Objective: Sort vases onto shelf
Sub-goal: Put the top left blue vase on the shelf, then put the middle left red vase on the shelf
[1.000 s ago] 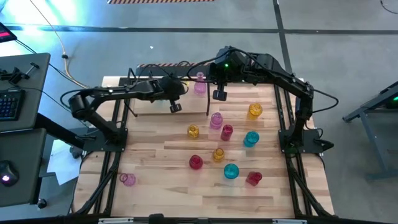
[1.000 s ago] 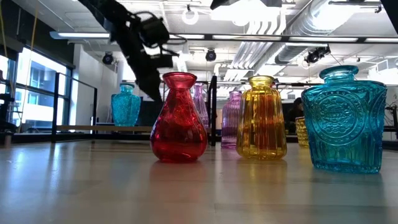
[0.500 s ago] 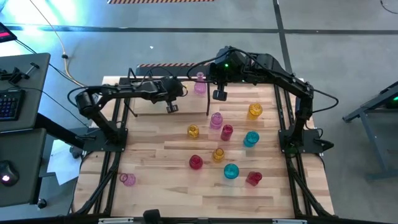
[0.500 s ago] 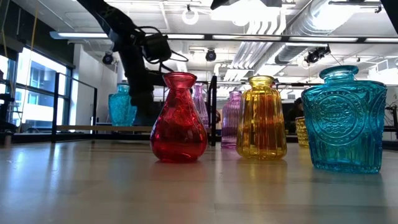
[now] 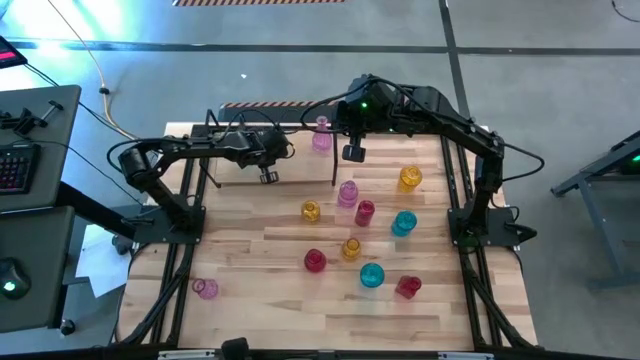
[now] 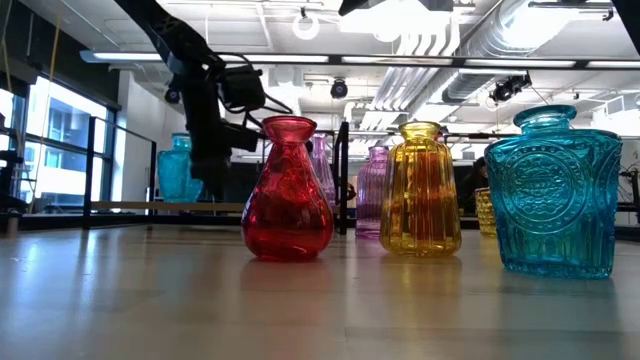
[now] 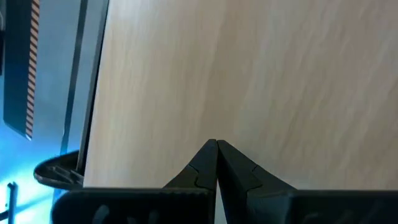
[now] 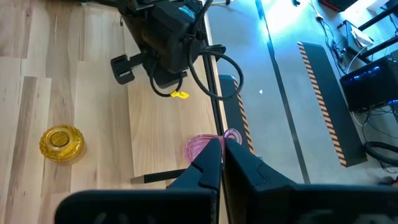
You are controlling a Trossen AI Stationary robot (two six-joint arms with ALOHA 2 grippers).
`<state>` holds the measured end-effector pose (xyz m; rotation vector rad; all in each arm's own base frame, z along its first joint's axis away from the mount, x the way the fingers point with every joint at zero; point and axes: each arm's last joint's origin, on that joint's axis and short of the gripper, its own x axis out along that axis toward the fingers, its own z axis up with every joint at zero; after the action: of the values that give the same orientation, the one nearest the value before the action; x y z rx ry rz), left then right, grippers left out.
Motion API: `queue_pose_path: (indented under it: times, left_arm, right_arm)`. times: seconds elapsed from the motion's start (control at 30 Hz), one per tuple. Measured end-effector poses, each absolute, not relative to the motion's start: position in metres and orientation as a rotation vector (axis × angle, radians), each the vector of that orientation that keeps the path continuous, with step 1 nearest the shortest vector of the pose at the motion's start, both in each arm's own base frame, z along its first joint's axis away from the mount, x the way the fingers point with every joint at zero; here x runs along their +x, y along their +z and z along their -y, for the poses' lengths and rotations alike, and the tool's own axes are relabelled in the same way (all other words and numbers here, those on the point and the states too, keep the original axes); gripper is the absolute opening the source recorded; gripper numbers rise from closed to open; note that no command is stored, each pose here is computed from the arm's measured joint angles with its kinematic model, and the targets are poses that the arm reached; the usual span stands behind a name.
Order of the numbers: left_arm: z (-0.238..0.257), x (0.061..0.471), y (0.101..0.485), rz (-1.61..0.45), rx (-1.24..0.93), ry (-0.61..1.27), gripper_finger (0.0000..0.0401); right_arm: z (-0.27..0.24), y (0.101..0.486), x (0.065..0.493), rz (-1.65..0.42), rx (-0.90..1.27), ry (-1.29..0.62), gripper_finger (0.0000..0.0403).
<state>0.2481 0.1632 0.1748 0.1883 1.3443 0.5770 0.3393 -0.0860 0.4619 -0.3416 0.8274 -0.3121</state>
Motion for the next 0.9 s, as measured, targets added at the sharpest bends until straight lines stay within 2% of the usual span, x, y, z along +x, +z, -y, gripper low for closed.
queue_pose_path:
  times: [0.63,0.9]
  left_arm:
    - [-0.166,0.217,0.210,-1.230,0.151,0.675,0.0000]
    - [-0.149,0.229,0.236,-0.991,0.163,0.587,0.0000]
  right_arm:
    - [0.086,0.462,0.339,-0.825,-0.333,-0.316,0.0000]
    - [0.086,0.463,0.341,-0.806,-0.339,-0.319,0.0000]
